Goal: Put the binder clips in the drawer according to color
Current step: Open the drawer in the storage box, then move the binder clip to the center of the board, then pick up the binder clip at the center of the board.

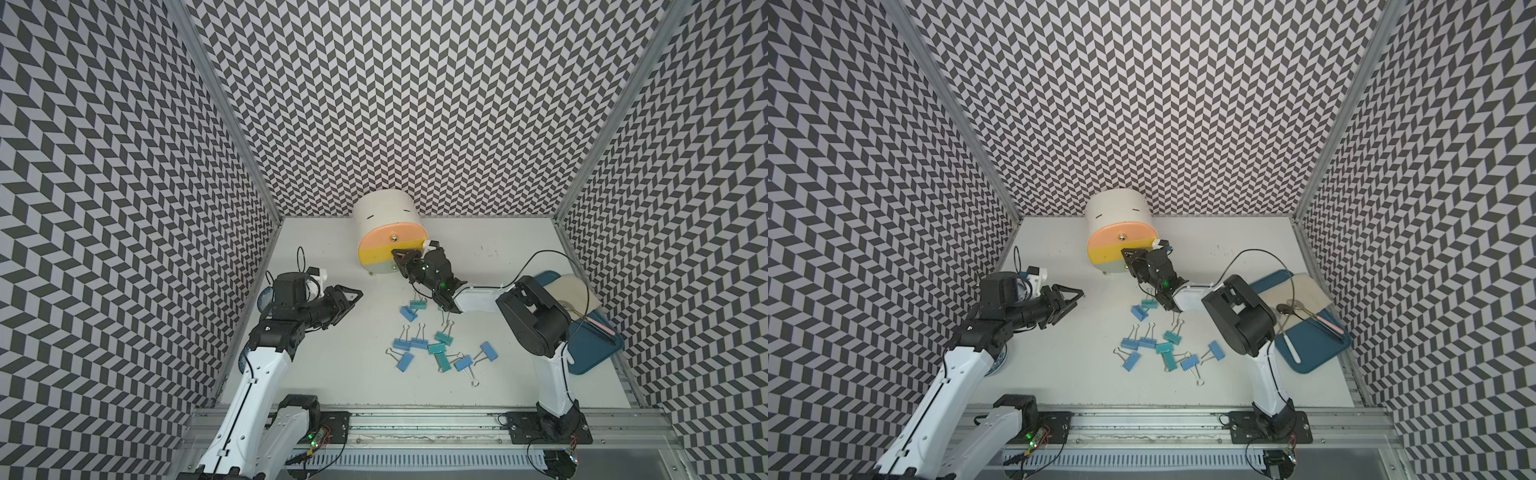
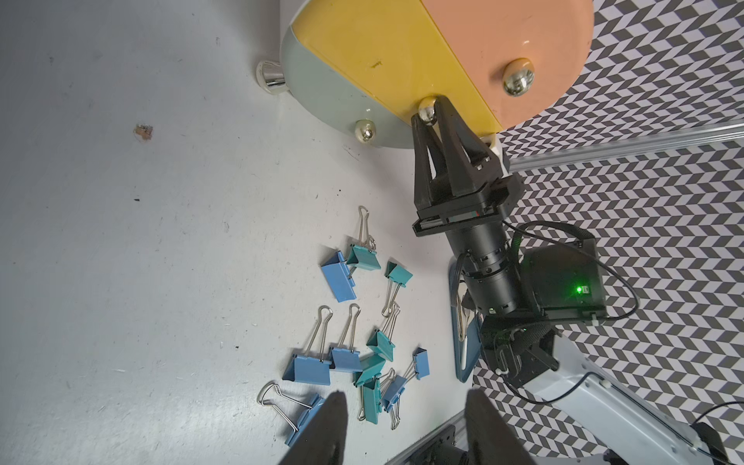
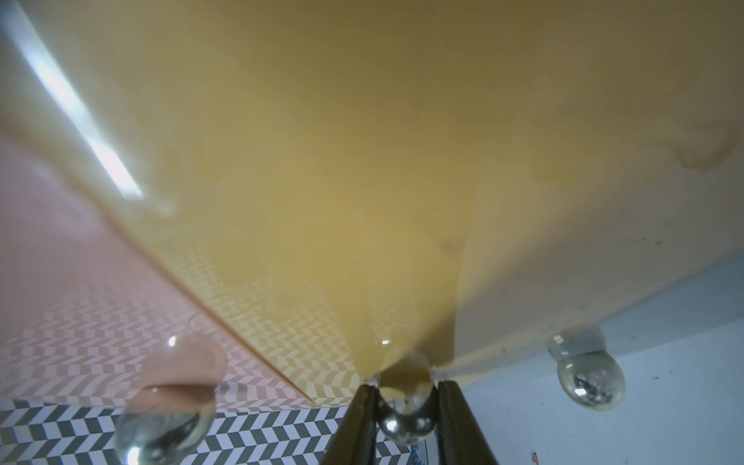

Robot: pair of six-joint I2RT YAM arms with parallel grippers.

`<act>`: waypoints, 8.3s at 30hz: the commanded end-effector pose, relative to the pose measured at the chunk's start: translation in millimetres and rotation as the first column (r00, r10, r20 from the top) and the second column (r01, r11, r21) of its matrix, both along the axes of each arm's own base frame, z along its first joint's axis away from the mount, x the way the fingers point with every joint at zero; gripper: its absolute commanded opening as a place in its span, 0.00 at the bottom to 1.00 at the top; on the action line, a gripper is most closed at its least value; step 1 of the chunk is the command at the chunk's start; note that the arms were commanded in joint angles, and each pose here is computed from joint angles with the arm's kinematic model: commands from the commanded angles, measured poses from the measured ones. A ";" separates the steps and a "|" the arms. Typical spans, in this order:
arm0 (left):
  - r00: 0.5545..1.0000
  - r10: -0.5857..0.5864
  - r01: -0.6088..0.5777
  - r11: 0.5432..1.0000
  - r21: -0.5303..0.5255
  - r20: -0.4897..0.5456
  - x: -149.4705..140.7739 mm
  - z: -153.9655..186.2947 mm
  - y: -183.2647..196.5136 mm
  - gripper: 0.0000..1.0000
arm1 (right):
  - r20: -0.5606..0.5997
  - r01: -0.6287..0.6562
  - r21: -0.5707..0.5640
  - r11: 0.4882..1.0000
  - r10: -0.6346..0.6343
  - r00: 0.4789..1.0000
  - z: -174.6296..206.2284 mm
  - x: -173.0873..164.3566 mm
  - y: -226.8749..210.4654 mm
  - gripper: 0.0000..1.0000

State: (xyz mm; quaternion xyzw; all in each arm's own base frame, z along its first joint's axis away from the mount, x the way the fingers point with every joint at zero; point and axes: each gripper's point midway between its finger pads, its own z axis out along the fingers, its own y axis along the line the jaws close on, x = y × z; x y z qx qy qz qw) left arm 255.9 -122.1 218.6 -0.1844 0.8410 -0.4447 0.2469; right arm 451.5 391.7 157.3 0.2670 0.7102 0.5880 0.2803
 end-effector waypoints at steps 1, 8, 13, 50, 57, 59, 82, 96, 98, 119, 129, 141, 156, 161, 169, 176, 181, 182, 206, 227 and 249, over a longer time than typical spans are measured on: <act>0.998 -0.020 0.019 1.000 0.006 0.057 -0.4 18.4 -1.8 0.51 | 0.032 0.006 0.017 1.000 -0.006 0.999 6.0 1.9 3.9 0.22; 0.998 -0.014 0.013 1.000 0.010 0.062 -0.1 20.8 -0.9 0.51 | 0.049 -0.021 0.014 1.000 0.020 0.999 12.9 -10.3 4.7 0.18; 0.998 -0.010 0.010 1.000 0.007 0.068 -0.1 22.8 -0.7 0.51 | 0.055 -0.039 0.022 0.999 0.038 0.998 19.9 -24.5 2.5 0.17; 0.995 0.009 -0.007 1.000 -0.015 0.097 -11.4 31.8 0.5 0.52 | 0.016 -0.133 0.026 0.991 0.133 0.991 15.3 -104.2 -19.7 0.16; 0.995 0.011 -0.009 1.000 -0.016 0.101 -11.6 32.9 0.8 0.52 | 0.013 -0.147 0.016 0.989 0.147 0.989 14.4 -109.3 -19.6 0.16; 0.995 0.011 -0.009 1.000 -0.017 0.102 -11.8 33.5 0.6 0.52 | 0.010 -0.152 0.026 0.988 0.152 0.988 13.3 -111.4 -18.5 0.16; 0.994 0.025 -0.024 1.000 -0.014 0.111 -12.9 36.0 2.9 0.52 | 0.036 -0.210 -0.028 0.977 0.211 0.977 15.5 -124.2 -11.3 0.54; 0.993 0.054 -0.059 0.997 0.042 0.109 -8.3 23.5 10.9 0.55 | 0.100 -0.261 -0.321 0.910 0.307 0.947 35.9 -150.2 -36.9 0.57; 0.993 0.059 -0.066 0.996 0.065 0.099 -9.3 15.8 13.6 0.56 | 0.092 -0.256 -0.406 0.877 0.318 0.944 33.7 -152.1 -45.6 0.57; 0.998 0.064 -0.063 0.994 0.094 -0.010 -37.2 -67.8 16.9 0.59 | -0.174 -0.254 -0.864 0.434 0.217 0.961 -61.5 -164.9 -159.6 0.71; 0.998 0.060 -0.061 0.993 0.100 0.006 -35.3 -54.8 17.1 0.59 | -0.173 -0.227 -0.879 0.419 0.163 0.971 -79.1 -138.7 -168.2 0.74; 0.999 0.041 -0.040 0.993 0.108 -0.010 -32.4 -58.1 15.3 0.60 | -0.216 -0.260 -0.886 0.385 0.155 0.964 -95.9 -134.9 -168.7 0.73; 0.999 0.038 -0.039 0.996 0.083 0.018 -16.3 -50.0 11.8 0.60 | -0.372 -0.494 -0.811 0.315 0.373 0.850 -101.0 -222.7 -186.2 0.71; 0.999 0.042 -0.044 0.996 0.076 0.020 -13.5 -49.2 11.5 0.60 | -0.400 -0.548 -0.780 0.303 0.432 0.808 -106.3 -250.9 -179.6 0.71; 0.999 0.039 -0.040 0.997 0.073 0.018 -14.5 -48.8 10.9 0.60 | -0.447 -0.552 -0.793 0.260 0.368 0.815 -124.2 -269.0 -188.9 0.72; 1.000 0.015 -0.017 0.997 0.079 0.023 -15.1 -46.6 6.9 0.60 | -0.443 -0.556 -0.787 0.266 0.384 0.810 -132.8 -279.3 -184.2 0.72; 1.000 0.009 -0.010 0.997 0.074 0.020 -15.4 -47.8 4.9 0.60 | -0.427 -0.554 -0.789 0.266 0.411 0.805 -127.3 -289.2 -180.4 0.73; 1.000 0.008 -0.010 0.997 0.074 0.021 -15.3 -47.1 4.6 0.60 | -0.431 -0.558 -0.787 0.264 0.412 0.802 -128.4 -291.6 -181.2 0.73; 1.000 0.015 -0.015 0.999 0.050 0.016 -25.0 -49.6 3.7 0.60 | -0.456 -0.524 -0.839 0.146 0.337 0.824 -138.2 -296.2 -189.0 0.68; 0.996 0.029 -0.033 0.999 0.042 0.085 -8.7 -13.0 3.9 0.60 | -0.341 -0.415 -0.889 0.192 0.326 0.882 -78.5 -277.3 -177.0 0.46; 0.973 -0.017 0.016 1.000 0.005 0.231 37.8 72.7 -9.2 0.59 | 0.077 -0.112 -0.826 0.553 0.307 0.949 113.0 -107.6 -146.4 0.45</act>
